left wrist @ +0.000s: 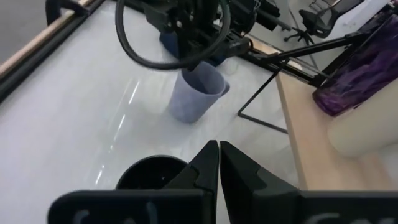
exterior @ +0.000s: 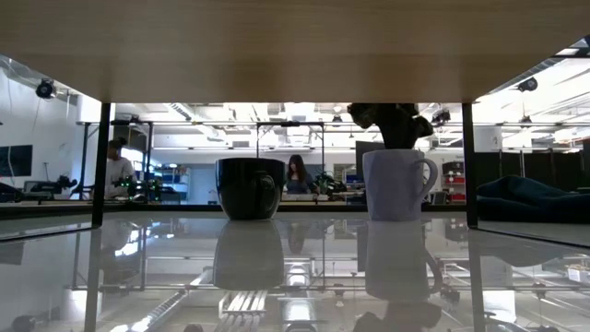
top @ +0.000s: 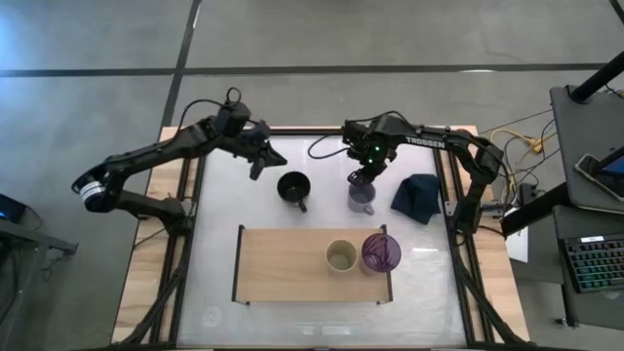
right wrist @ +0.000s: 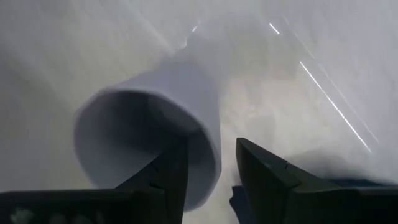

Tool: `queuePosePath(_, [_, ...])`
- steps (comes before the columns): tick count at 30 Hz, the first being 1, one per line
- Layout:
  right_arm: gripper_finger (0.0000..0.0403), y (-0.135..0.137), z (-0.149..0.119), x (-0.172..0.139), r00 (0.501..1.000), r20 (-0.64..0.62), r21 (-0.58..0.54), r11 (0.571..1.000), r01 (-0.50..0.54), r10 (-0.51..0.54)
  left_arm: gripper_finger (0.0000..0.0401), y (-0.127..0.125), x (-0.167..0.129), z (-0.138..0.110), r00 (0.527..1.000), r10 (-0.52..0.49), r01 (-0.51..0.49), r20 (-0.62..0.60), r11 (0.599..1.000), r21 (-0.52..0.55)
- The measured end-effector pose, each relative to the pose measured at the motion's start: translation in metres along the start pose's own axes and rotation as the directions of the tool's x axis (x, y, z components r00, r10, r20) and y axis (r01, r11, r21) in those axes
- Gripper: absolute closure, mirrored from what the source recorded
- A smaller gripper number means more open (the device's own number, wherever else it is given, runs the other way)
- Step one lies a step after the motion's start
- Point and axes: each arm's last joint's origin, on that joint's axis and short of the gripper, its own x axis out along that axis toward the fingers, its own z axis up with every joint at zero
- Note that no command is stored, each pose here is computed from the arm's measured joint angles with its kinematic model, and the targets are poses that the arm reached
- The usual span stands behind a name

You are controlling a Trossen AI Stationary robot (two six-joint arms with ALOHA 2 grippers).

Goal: Stack small to large cups/mugs on shelf
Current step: Move the gray mug to the middle top of the table

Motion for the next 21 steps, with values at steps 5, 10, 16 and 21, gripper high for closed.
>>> queuePosePath(5, [0.0279,-0.001,0.000,0.004,1.000,0.005,-0.009,1.000,0.002,-0.002,0.0401,0.005,0.005,-0.002,1.000,-0.002,0.002,-0.018,1.000,-0.015])
queuePosePath(10, [0.0285,-0.005,-0.003,0.018,1.000,-0.009,-0.022,1.000,0.005,-0.005,0.0401,0.005,0.006,-0.002,1.000,-0.002,0.002,-0.017,1.000,-0.016])
queuePosePath(16, [0.0286,-0.009,-0.008,0.028,0.999,-0.042,-0.018,1.000,0.012,-0.013,0.0401,0.005,0.006,-0.002,1.000,-0.002,0.002,-0.017,1.000,-0.017])
queuePosePath(21, [0.0306,-0.008,-0.007,0.028,0.999,-0.034,-0.028,1.000,0.007,-0.008,0.0401,0.005,0.007,-0.002,1.000,-0.002,0.002,-0.019,1.000,-0.019])
